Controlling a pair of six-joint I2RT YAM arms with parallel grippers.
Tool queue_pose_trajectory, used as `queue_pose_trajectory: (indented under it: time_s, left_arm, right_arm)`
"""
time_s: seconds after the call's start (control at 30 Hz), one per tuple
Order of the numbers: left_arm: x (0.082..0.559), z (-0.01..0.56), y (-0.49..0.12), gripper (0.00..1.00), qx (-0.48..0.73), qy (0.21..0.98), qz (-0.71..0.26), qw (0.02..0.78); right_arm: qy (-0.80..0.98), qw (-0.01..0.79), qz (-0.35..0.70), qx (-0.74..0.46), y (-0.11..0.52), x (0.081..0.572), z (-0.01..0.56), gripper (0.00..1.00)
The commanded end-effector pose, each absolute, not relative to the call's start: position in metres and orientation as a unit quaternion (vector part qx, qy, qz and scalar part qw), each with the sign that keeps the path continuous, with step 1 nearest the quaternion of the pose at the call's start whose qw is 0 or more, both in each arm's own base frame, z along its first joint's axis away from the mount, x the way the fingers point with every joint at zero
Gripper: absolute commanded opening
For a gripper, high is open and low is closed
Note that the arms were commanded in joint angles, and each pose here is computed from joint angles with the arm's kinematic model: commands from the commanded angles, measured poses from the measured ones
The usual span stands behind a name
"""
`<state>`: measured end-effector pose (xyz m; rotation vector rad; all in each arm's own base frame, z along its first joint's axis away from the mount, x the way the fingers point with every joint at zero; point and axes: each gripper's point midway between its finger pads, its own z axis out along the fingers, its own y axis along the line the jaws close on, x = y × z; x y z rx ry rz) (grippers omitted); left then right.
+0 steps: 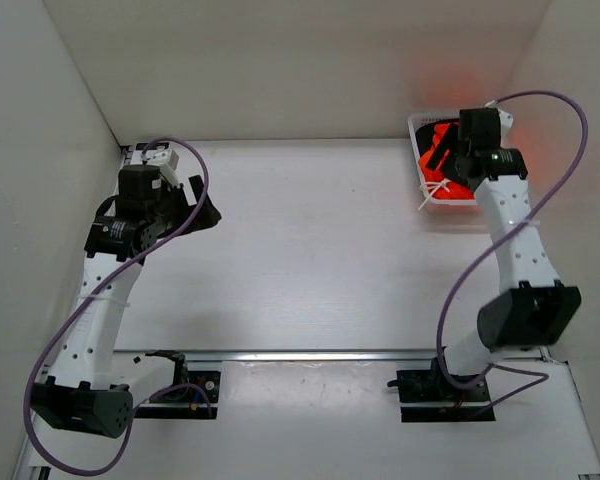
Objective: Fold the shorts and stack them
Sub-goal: Grab the shorts from the pile, then move the shorts to the center of the board
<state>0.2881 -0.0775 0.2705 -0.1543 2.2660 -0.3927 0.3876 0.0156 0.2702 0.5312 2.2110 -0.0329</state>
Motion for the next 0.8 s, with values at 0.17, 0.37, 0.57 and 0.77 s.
queue_pose_trajectory:
  time_s: [0.17,0.37,0.57,0.77]
  left_arm:
    - [0.293,0.274,-0.071,1.00,-0.082,0.894,-0.138,0.418]
    - [0.303,0.267,-0.073,1.00,-0.078,0.902,-0.132,0.404]
    - [0.305,0.269,-0.074,1.00,-0.068,0.906,-0.131,0.398]
    - [0.302,0.271,-0.080,1.00,-0.060,0.905,-0.147,0.394]
  right_arm:
    - [0.895,0.386,-0.006,0.222,-0.010,0.508,0.232,0.97]
    - [0.898,0.373,0.005,0.233,-0.018,0.560,0.198,0.69]
    - [0.864,0.440,0.028,0.243,-0.017,0.549,0.268,0.00]
    - [0.802,0.567,0.098,0.159,0.021,0.489,0.409,0.00]
